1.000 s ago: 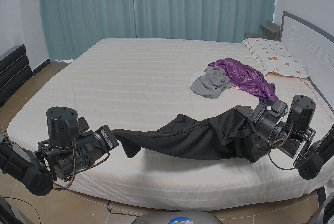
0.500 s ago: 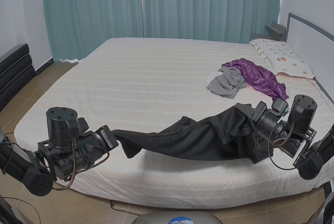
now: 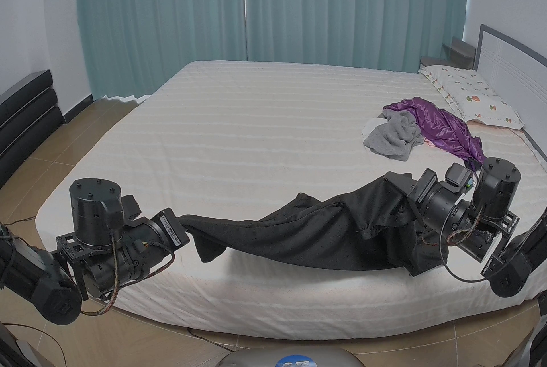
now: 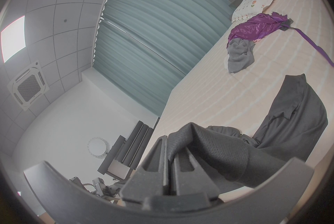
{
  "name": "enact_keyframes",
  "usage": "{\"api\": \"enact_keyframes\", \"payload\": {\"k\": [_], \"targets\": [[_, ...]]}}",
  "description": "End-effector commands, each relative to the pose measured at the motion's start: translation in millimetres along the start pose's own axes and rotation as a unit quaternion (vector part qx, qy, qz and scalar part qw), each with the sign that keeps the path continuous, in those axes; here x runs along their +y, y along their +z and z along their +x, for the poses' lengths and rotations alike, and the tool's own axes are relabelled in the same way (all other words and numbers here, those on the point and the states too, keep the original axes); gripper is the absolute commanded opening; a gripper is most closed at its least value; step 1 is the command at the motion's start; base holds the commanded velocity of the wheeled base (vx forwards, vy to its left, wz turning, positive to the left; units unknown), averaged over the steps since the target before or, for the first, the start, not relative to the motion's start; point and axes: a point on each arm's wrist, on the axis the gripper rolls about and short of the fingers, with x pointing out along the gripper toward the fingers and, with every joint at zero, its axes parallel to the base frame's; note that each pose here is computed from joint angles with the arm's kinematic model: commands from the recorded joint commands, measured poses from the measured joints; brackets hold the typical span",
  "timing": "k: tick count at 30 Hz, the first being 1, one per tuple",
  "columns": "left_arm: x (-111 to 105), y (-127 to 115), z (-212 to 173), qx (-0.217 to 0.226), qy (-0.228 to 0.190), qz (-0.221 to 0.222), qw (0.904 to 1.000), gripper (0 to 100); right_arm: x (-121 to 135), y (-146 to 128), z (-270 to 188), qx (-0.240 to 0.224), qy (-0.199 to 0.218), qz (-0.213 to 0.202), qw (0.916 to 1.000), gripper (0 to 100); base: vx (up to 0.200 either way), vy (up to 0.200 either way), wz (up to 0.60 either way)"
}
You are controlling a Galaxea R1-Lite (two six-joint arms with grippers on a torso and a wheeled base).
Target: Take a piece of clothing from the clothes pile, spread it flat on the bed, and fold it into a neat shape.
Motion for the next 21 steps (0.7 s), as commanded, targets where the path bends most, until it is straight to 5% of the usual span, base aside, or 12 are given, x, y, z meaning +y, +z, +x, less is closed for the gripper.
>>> {"api": "enact_keyframes", "payload": {"k": [1,13,21], "targets": [[2.7,-2.3,-3.0,0.003,0.004,0.000,1.0000,0,-4.0,-3.1,-6.6,0.004,-0.012,-0.001,0.9999,0,0.000,0.000,0.00],[6.1,-4.9,-7.9,0.000,0.016,0.002,0.9999,0,-10.0,-6.6,-23.7,0.005,-0.036,-0.002,0.9993,0,0.000,0.000,0.00],[-0.7,-6.3,-21.1,-0.016,0.008,0.007,0.9998,0,7.5,2.1,-54.5,-0.016,-0.002,-0.007,0.9999,0,-0.150,0.000,0.00]]}}
